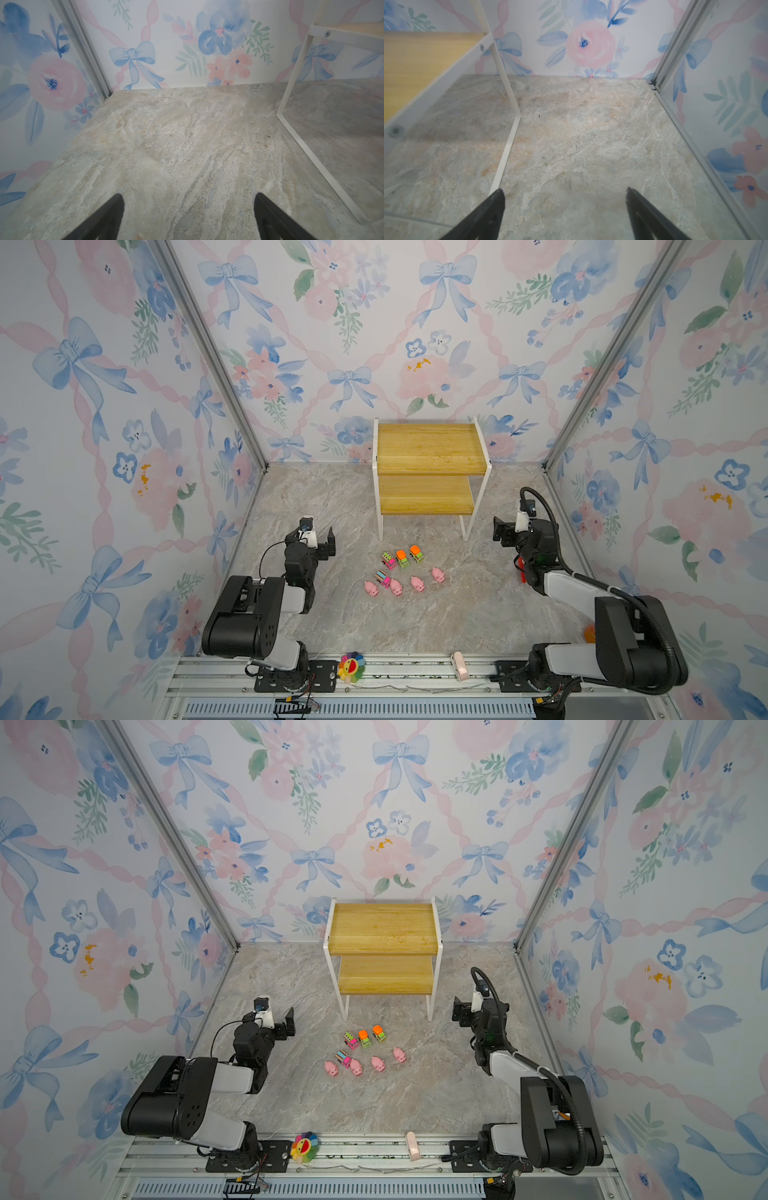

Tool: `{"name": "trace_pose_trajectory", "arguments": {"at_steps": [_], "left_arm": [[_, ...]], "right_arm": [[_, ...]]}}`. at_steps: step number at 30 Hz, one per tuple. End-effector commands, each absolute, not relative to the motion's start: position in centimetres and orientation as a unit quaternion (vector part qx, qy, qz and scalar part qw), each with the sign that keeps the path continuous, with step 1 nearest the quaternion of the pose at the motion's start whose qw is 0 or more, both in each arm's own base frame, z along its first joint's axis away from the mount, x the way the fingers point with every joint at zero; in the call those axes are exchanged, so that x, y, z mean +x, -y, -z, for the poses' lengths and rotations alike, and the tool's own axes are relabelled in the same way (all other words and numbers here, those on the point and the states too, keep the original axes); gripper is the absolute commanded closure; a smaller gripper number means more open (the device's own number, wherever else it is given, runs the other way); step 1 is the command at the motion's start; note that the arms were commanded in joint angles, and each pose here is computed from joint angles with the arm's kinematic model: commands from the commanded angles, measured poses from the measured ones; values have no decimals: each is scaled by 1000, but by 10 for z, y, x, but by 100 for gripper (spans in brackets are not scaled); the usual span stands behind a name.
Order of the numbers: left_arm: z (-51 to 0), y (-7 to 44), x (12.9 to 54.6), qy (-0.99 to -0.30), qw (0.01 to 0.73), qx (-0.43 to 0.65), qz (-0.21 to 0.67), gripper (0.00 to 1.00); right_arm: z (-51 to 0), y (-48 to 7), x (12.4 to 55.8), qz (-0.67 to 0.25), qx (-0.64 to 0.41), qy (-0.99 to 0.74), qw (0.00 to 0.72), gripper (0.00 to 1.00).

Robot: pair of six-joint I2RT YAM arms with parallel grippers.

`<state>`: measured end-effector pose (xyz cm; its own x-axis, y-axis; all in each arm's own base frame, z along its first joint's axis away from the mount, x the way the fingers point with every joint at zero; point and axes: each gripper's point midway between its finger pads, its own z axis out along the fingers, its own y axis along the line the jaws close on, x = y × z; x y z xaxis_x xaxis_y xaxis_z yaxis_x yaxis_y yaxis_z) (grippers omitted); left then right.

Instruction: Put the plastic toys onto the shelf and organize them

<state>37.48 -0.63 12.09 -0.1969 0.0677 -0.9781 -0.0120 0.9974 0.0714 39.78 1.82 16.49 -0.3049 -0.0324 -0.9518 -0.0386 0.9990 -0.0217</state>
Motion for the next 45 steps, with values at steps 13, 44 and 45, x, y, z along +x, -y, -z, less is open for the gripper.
{"name": "trace_pose_trajectory", "arguments": {"at_steps": [13, 44, 45], "left_arm": [[-175, 92, 347, -771, 629, 64, 73, 2], [-105, 134, 306, -842, 522, 32, 135, 2], [-105, 134, 306, -842, 521, 32, 134, 2]], "right_arm": [[-200, -121, 273, -85, -146, -831, 531, 6], [-65, -210, 232, -182, -224, -868, 404, 30], [-65, -209, 232, -182, -221, -867, 408, 30]]}}
